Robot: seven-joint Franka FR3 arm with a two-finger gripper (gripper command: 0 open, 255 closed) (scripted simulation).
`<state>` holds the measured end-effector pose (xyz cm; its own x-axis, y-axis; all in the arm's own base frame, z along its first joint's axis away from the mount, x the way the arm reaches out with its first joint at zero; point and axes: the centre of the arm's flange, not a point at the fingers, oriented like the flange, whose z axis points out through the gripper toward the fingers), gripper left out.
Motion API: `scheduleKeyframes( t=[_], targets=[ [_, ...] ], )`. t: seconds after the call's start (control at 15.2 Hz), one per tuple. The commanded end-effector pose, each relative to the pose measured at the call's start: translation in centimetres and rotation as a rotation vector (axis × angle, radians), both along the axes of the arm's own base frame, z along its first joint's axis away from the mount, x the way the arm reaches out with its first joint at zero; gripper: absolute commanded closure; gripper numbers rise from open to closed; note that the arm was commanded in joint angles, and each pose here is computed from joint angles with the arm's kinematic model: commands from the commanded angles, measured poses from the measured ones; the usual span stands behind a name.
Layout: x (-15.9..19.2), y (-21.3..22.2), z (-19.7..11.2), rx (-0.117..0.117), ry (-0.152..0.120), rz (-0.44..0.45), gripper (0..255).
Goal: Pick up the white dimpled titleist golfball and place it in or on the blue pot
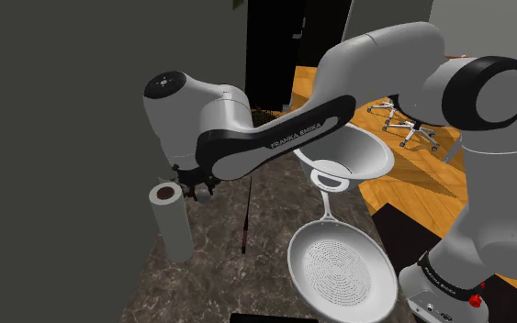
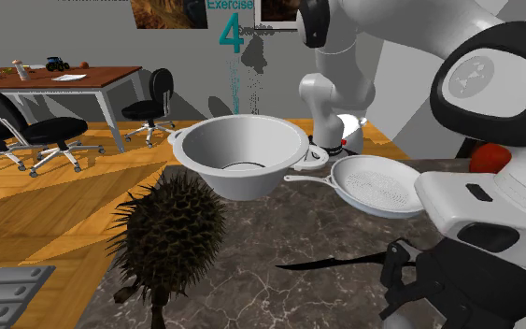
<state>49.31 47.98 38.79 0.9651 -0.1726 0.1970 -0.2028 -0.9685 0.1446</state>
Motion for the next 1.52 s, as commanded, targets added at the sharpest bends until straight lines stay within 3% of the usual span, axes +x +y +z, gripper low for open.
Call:
scheduleKeyframes(
  t=[0.0,1.45],
  targets=[
    [-0.1,0.0,1.0,0.0,0.0,0.0,255],
    [-0.1,0.0,12.6,0.0,0.0,0.0,255]
  ],
)
